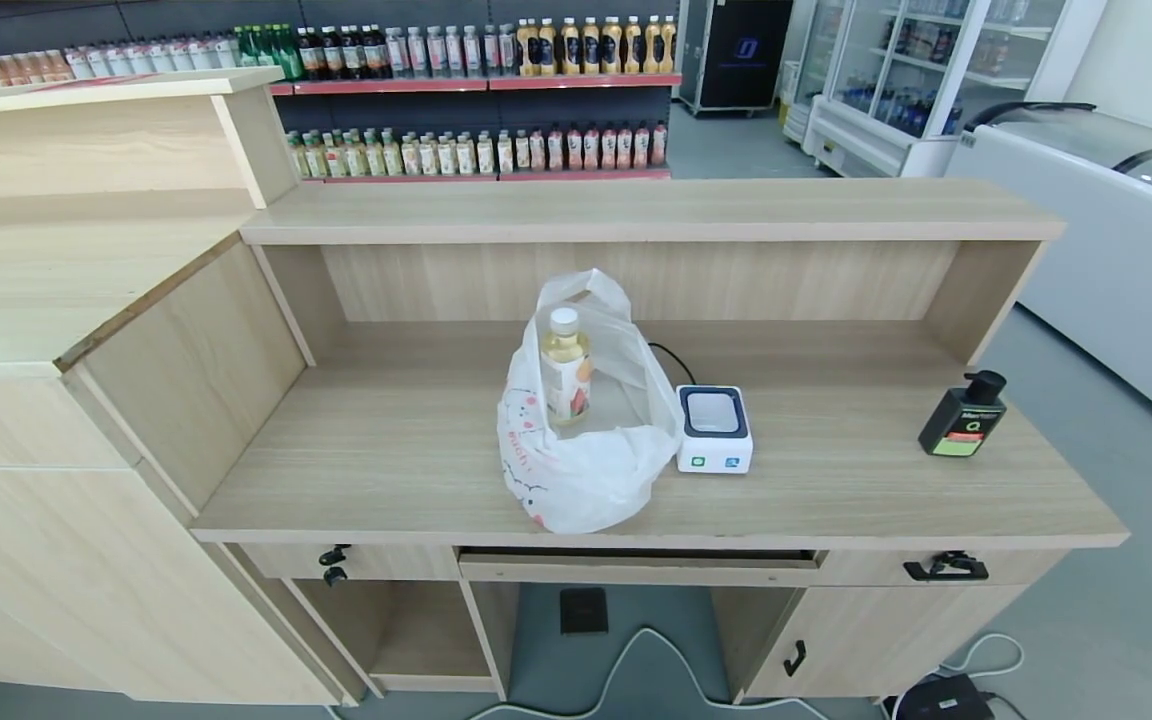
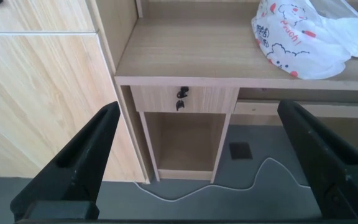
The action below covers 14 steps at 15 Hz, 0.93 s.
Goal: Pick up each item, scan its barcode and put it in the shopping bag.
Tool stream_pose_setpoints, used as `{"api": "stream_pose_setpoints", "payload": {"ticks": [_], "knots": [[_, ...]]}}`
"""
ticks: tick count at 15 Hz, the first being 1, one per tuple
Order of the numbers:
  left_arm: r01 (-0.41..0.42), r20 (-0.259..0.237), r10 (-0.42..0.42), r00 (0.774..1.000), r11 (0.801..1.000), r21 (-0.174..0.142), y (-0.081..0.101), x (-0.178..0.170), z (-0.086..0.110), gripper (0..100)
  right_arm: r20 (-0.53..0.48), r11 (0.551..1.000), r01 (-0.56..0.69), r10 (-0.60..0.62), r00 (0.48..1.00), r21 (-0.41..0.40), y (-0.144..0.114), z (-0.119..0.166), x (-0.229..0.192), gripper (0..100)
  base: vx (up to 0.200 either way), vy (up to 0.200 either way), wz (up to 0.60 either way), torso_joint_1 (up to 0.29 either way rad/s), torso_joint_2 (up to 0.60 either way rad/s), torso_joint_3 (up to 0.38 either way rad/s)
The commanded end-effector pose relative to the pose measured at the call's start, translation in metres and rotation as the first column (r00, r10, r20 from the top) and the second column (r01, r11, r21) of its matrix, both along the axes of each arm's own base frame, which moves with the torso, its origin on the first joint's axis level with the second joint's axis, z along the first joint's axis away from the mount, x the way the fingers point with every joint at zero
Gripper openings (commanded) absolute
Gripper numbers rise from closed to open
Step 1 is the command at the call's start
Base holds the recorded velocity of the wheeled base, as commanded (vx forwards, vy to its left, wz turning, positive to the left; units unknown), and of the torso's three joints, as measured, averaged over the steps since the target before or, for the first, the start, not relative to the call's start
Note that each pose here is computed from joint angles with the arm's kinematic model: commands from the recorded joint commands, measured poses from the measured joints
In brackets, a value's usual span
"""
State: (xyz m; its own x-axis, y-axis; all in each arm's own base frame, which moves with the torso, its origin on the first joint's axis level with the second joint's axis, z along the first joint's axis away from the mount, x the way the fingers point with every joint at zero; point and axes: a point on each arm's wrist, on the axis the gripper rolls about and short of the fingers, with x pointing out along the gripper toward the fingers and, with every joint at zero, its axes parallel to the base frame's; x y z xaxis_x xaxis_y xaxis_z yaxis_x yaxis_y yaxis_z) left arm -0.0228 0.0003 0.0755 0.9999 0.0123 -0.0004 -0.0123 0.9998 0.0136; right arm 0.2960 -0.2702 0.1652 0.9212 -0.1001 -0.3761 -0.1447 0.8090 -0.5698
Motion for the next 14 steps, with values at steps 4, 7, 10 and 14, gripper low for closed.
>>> {"api": "stream_pose_setpoints", "payload": {"ticks": [4, 7, 10, 14], "knots": [[0.0, 0.0, 0.0, 1.0, 1.0, 0.0, 0.0, 0.0, 0.0, 100, 0.001, 0.993, -0.079, 0.079, 0.997, 0.093, -0.009, -0.025, 0.016, 100, 0.0, 0.0, 0.0, 0.0, 0.0, 0.0], [0.0, 0.0, 0.0, 1.0, 1.0, 0.0, 0.0, 0.0, 0.0, 100, -0.006, 0.976, -0.088, 0.091, 0.996, 0.201, -0.006, -0.04, 0.03, 100, 0.0, 0.0, 0.0, 0.0, 0.0, 0.0], [-0.001, 0.0, 0.001, 1.0, 1.0, 0.0, 0.0, 0.0, 0.0, 100, 0.004, 0.964, -0.112, 0.114, 0.993, 0.241, -0.003, -0.046, 0.05, 100, 0.0, 0.0, 0.0, 0.0, 0.0, 0.0], [-0.001, 0.0, 0.001, 1.0, 1.0, 0.0, 0.0, 0.0, 0.0, 100, 0.018, 0.952, -0.195, 0.196, 0.98, 0.235, 0.011, -0.055, 0.076, 100, 0.0, 0.0, 0.0, 0.0, 0.0, 0.0]]}}
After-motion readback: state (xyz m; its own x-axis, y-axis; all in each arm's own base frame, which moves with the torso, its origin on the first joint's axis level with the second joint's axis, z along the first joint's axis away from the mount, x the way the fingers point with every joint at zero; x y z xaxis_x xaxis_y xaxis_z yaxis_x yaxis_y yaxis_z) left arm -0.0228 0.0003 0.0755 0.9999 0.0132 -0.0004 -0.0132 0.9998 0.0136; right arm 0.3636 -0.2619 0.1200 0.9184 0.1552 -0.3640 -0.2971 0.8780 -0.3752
